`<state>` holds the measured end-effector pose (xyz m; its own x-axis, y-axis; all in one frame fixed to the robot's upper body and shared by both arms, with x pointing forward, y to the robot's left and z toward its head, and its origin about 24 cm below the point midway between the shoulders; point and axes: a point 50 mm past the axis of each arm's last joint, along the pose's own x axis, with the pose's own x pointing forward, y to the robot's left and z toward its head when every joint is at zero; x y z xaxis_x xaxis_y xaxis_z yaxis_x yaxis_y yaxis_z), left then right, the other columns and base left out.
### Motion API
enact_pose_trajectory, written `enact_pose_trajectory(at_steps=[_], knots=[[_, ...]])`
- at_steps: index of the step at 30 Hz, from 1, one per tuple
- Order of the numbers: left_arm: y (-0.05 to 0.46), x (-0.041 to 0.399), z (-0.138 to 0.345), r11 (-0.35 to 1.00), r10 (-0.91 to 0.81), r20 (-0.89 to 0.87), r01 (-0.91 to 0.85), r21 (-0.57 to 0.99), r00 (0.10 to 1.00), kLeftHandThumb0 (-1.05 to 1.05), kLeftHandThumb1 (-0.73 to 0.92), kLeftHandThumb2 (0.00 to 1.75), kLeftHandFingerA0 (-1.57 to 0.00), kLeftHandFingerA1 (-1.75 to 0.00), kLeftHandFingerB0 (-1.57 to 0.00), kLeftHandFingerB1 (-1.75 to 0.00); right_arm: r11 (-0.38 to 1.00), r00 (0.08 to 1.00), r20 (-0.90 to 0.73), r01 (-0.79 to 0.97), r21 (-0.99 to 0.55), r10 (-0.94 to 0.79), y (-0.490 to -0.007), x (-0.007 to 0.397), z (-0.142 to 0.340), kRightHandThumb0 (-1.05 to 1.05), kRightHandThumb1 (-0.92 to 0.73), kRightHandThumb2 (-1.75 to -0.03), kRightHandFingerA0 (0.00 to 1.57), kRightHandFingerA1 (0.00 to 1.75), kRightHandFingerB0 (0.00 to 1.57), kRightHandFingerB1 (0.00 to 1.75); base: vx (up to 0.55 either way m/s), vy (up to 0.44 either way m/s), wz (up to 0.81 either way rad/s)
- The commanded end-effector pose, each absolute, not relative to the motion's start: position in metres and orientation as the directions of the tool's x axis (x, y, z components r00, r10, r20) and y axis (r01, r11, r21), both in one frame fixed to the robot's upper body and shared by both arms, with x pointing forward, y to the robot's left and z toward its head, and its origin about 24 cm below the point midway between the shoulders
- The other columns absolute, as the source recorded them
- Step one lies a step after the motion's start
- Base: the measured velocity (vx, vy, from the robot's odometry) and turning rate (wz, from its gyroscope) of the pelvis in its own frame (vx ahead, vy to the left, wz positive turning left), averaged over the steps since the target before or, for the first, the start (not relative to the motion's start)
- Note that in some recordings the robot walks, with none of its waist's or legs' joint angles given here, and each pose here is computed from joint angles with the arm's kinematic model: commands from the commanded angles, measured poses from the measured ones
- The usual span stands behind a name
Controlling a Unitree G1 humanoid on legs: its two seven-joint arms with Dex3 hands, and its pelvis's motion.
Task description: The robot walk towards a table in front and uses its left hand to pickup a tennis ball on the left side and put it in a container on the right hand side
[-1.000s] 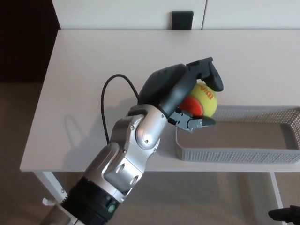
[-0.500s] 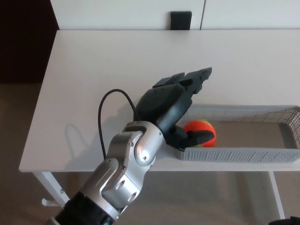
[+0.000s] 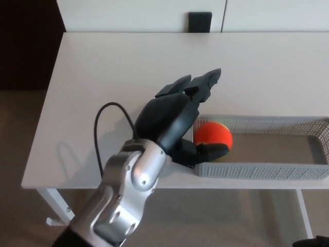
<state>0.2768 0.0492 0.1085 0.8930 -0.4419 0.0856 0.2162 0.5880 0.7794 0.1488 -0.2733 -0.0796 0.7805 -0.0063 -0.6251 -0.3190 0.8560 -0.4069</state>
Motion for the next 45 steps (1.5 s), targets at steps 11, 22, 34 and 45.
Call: enact_pose_trajectory(at_steps=[11, 22, 34, 45], knots=[[0.158, 0.117, 0.195, 0.75, -0.608, 0.384, 0.344, 0.566, 0.694, -0.8, 0.54, 0.57, -0.02, -0.33, -0.06, -0.32, 0.844, 0.744, -0.668, -0.349, -0.408, -0.015, -0.284, 0.133, -0.083, -0.22, -0.58, -0.57, 0.64, 0.48, 0.54, 0.43, 0.0, 0.0, 0.0], [0.238, 0.057, 0.138, 0.726, -0.67, 0.062, 0.635, 0.262, 0.74, -0.75, 0.49, 0.56, -0.32, -0.32, -0.32, -0.3, 0.85, 0.727, -0.685, -0.336, -0.406, -0.04, -0.29, 0.129, -0.087, -0.21, -0.58, -0.57, 0.65, 0.49, 0.54, 0.43, 0.0, 0.0, 0.0], [0.271, 0.042, 0.071, 0.594, -0.593, -0.486, 0.756, 0.274, 0.642, -0.76, 0.4, 0.77, -0.32, -0.44, -0.27, -0.4, 0.862, 0.701, -0.71, -0.323, -0.391, -0.059, -0.292, 0.116, -0.094, -0.19, -0.59, -0.57, 0.65, 0.48, 0.54, 0.42, 0.0, 0.0, 0.0], [0.286, 0.077, -0.042, 0.653, -0.216, -0.757, 0.667, 0.358, 0.617, -0.79, 0.59, 0.59, -0.26, -0.37, -0.31, -0.32, 0.858, 0.712, -0.7, -0.324, -0.398, -0.056, -0.29, 0.126, -0.096, -0.19, -0.58, -0.57, 0.64, 0.47, 0.54, 0.42, 0.0, 0.0, 0.0]])
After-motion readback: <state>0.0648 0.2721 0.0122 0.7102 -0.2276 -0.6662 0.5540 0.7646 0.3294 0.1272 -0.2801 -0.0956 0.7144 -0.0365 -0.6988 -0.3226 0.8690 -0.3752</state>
